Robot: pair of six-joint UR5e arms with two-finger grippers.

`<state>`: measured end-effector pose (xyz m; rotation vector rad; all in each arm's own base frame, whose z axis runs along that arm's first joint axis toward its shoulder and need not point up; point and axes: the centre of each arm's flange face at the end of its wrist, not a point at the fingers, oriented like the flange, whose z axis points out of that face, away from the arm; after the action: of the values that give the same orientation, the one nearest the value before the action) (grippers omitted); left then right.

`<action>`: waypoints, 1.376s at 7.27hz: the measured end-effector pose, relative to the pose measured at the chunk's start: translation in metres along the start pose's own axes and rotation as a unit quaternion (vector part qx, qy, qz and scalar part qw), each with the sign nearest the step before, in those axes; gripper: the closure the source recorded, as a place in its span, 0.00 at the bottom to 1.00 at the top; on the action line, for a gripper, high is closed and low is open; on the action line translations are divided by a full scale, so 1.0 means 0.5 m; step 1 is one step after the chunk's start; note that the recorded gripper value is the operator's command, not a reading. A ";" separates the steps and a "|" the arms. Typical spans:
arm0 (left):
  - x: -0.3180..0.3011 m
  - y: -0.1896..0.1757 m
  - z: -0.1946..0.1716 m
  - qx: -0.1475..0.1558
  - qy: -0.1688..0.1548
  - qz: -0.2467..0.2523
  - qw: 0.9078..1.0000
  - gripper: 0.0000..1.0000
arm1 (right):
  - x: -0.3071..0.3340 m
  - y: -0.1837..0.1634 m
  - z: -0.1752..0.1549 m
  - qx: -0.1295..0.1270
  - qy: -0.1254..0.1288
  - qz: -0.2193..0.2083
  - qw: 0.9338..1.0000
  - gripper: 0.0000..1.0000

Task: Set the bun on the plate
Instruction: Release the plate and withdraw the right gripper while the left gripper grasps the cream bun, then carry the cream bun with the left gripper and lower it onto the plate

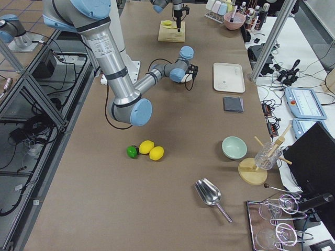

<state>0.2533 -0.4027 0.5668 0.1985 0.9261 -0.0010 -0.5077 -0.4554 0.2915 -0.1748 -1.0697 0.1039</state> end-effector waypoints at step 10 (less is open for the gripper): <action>0.561 -0.236 -0.077 0.018 0.056 -0.045 0.997 0.74 | 0.186 -0.197 -0.225 0.041 -0.015 0.009 0.999 0.00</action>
<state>0.3815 -0.4884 0.3017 0.1927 1.0472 -0.0906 -0.3644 -0.5469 0.3377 -0.1092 -1.0911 0.1655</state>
